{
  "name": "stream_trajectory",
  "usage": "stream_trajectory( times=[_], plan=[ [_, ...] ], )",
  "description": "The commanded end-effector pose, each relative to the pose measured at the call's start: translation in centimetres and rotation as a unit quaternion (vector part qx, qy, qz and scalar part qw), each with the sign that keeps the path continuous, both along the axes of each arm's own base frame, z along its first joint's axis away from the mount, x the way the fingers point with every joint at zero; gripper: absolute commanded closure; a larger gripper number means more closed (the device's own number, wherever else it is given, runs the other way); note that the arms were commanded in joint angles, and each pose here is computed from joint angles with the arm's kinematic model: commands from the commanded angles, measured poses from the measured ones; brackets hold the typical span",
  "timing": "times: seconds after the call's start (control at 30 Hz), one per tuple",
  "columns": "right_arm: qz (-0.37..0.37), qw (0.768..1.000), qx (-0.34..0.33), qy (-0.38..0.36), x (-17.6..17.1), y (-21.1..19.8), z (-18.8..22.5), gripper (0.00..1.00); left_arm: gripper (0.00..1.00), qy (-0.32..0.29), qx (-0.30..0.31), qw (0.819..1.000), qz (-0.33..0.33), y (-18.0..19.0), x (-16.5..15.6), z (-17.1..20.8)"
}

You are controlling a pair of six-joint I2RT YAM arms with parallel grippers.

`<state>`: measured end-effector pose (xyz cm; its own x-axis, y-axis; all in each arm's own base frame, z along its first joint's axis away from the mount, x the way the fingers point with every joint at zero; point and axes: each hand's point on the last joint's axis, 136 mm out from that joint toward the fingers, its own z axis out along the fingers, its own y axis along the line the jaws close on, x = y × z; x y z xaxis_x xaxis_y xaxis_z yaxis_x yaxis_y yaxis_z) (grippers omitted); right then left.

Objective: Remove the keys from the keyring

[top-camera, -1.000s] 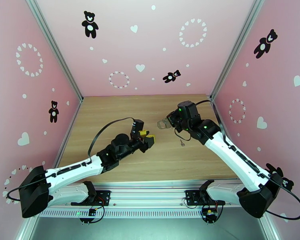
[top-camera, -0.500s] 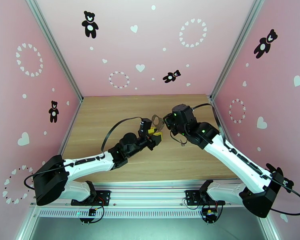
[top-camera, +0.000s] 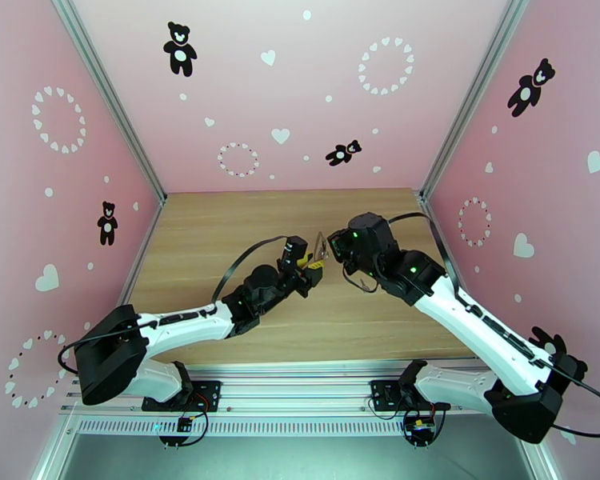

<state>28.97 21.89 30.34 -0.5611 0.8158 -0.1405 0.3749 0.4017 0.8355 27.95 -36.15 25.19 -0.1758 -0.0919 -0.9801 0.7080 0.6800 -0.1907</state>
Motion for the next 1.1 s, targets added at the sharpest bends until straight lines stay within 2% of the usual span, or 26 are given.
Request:
stream_trajectory(
  times=[0.0,0.33,0.6,0.97,1.07],
  plan=[
    [0.002,1.0,0.024,-0.016,-0.4,0.1,1.1,1.0,0.58,-0.021,-0.003,1.0,0.018,-0.2,1.1,1.2],
    [0.011,0.999,0.035,-0.016,-0.5,0.6,1.3,1.0,0.61,-0.039,0.009,0.999,0.009,-1.3,1.7,2.1],
    [0.003,0.999,0.03,-0.018,-0.9,-0.2,0.9,1.0,0.72,-0.049,0.027,0.998,0.011,-0.9,1.8,1.9],
    [0.012,0.999,0.033,-0.016,-0.9,0.2,0.8,1.0,0.75,-0.055,0.041,0.998,0.01,-0.3,2.0,1.7],
    [0.013,0.999,0.033,-0.015,-0.9,0.2,0.7,1.0,0.74,-0.06,0.043,0.997,0.0,-0.6,1.9,2.0]
  ],
)
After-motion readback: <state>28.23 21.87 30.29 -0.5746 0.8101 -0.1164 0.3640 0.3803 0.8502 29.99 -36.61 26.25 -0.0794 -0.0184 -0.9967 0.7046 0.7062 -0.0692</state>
